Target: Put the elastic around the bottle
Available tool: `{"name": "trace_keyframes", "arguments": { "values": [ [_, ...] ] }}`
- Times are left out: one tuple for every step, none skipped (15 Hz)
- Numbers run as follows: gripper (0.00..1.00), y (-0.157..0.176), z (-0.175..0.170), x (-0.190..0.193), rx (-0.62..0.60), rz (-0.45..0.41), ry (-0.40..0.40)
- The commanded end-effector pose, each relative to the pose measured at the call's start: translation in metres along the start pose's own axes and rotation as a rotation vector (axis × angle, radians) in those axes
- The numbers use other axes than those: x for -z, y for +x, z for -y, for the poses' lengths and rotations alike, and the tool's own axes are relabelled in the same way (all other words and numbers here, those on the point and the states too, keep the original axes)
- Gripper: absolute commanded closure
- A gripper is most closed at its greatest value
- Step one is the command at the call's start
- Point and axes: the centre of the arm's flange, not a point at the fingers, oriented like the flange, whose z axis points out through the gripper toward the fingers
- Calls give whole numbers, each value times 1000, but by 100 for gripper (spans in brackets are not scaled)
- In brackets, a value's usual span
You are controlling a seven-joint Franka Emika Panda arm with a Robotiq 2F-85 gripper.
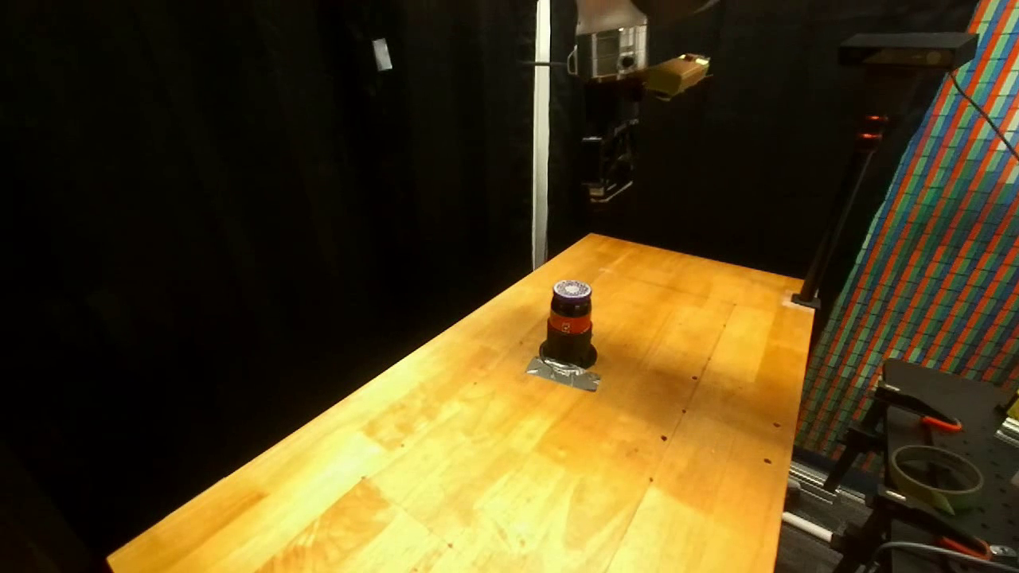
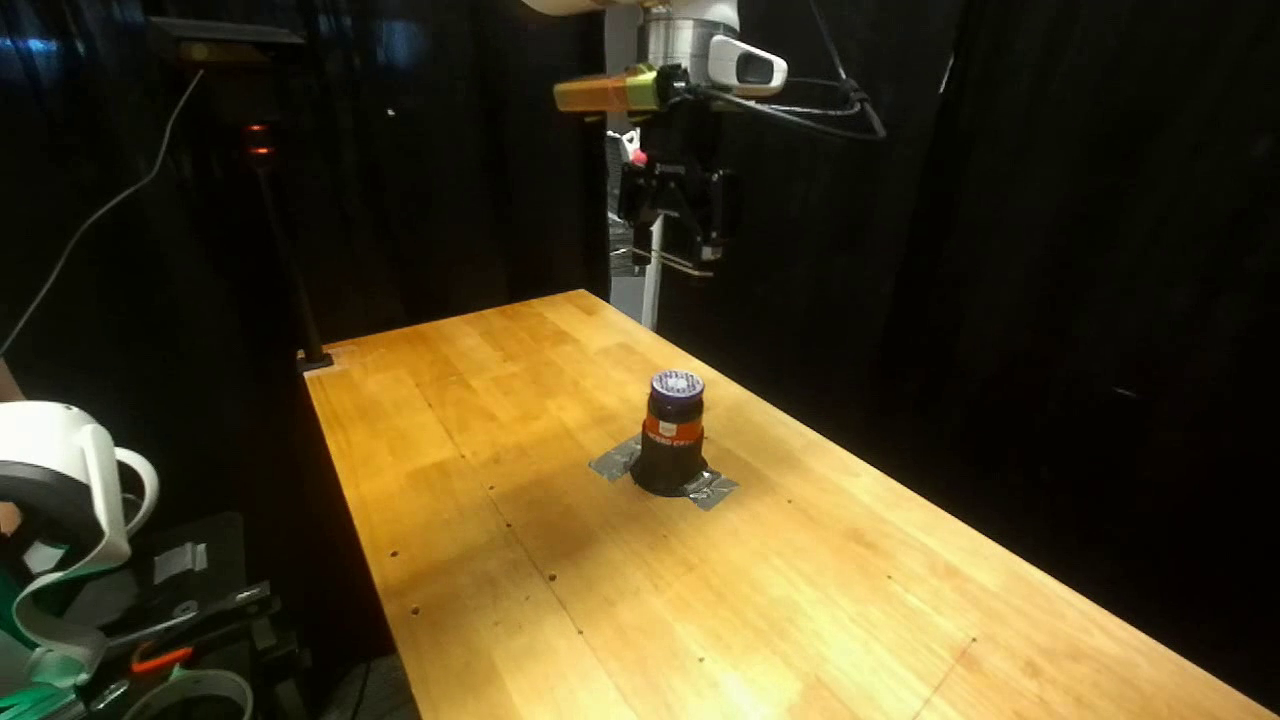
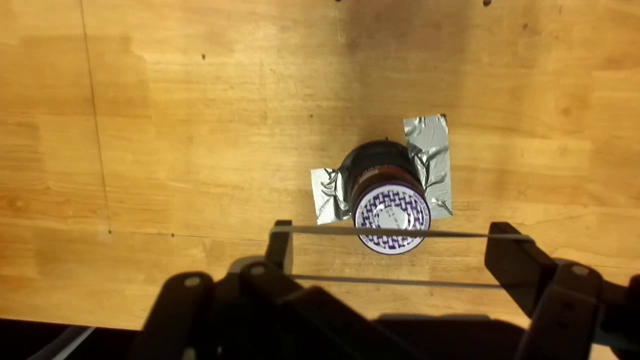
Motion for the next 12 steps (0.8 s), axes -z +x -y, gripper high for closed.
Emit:
{"name": "trace_keyframes", "arguments": {
  "values": [
    [0, 88, 9, -11, -30, -17, 23],
    [0, 102, 10, -20, -36, -17, 22],
    [0, 115, 10, -30, -38, -8, 29],
    [0, 127, 8, -40, -40, -6, 29],
    [0, 138, 7, -50, -38, 7, 30],
    [0, 148, 4, -61, -49, 12, 36],
    [0, 157, 2, -71, -55, 26, 48],
    [0, 161, 0, -80, -59, 38, 57],
    [0, 162, -2, -90, -68, 58, 71],
    [0, 163, -4, -99, -79, 75, 83],
    [0, 163, -6, -107, -88, 99, 103],
    [0, 162, -8, -118, -99, 125, 117]
  ]
}}
